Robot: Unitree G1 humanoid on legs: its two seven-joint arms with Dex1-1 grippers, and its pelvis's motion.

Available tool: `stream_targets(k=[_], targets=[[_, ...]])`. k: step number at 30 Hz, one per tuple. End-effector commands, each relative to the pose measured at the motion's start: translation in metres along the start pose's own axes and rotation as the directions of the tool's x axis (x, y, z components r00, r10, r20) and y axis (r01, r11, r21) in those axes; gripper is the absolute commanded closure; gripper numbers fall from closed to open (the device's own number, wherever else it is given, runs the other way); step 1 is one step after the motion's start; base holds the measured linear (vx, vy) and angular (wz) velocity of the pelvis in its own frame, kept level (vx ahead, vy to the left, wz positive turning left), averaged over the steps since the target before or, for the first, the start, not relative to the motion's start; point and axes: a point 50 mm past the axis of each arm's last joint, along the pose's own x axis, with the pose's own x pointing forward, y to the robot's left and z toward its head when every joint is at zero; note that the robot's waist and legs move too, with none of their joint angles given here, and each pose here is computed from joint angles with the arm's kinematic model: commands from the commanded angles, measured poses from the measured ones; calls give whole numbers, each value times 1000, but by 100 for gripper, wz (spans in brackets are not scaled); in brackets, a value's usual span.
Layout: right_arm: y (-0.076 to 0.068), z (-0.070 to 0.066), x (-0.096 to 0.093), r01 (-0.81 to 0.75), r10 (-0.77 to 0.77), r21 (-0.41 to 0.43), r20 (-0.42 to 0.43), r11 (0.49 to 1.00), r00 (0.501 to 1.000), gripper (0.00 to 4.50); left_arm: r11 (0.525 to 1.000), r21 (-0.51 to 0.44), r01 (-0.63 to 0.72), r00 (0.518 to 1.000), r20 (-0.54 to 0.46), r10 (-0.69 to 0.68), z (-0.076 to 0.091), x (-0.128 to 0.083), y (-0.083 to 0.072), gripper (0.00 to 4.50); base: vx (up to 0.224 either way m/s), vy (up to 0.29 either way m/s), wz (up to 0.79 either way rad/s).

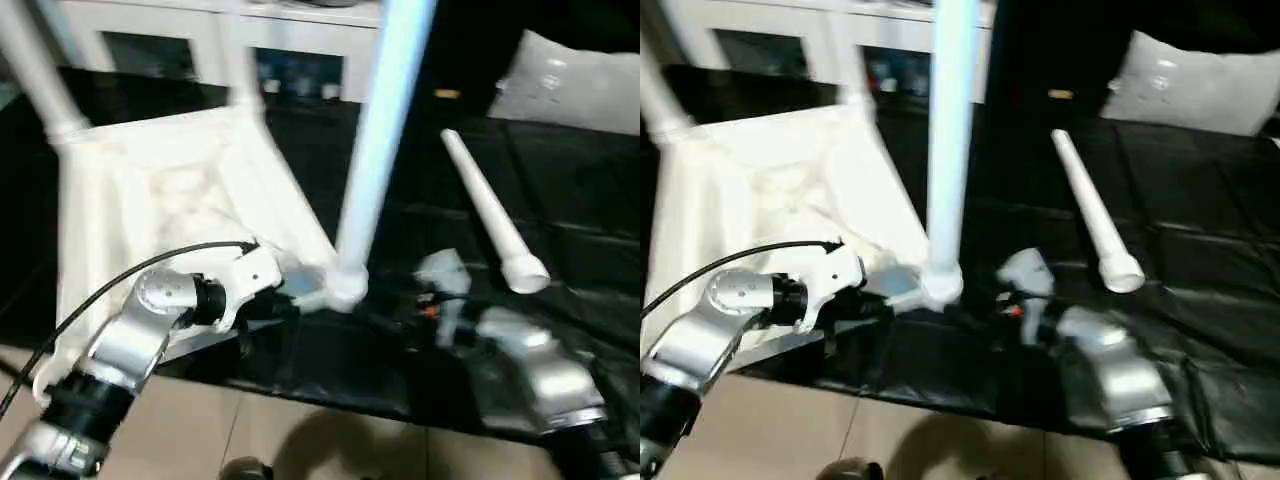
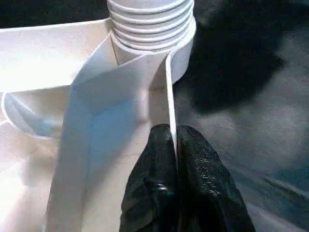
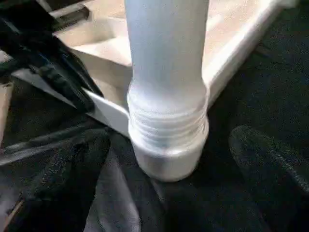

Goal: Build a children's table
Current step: Rotate leg to tighten

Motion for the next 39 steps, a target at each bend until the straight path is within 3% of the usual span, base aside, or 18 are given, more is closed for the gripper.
stream_targets(k=[1, 4, 10, 18, 28, 38, 39], targets=[[2, 5, -2, -89, 88, -49, -19, 995, 996, 6, 981, 103, 166, 985, 39, -171, 15, 9, -6, 450, 0, 0, 0], [3, 4, -1, -152, 147, -92, -53, 984, 988, 6, 966, 136, 220, 974, 17, -224, 15, 11, -6, 450, 0, 0, 0], [1, 6, 2, -200, 194, -93, -65, 975, 979, 6, 949, 176, 260, 965, -26, -260, 13, 13, -4, 450, 0, 0, 0], [-2, 9, 6, -256, 252, -73, -61, 964, 966, 81, 928, 204, 312, 950, -56, -307, 10, 13, -4, 450, 0, 0, 0], [-5, 5, 4, -337, 333, -17, -117, 941, 936, 163, 922, 212, 323, 946, -84, -312, 2, 10, -2, 450, 0, 0, 0], [-2, 2, 5, -367, 366, 11, -127, 930, 922, 175, 927, 201, 318, 948, -82, -307, -1, 8, -3, 450, 0, 0, 0], [4, -1, 5, -373, 375, 35, -118, 927, 920, 175, 938, 181, 294, 956, -56, -289, -1, 8, -3, 450, 0, 0, 0]])
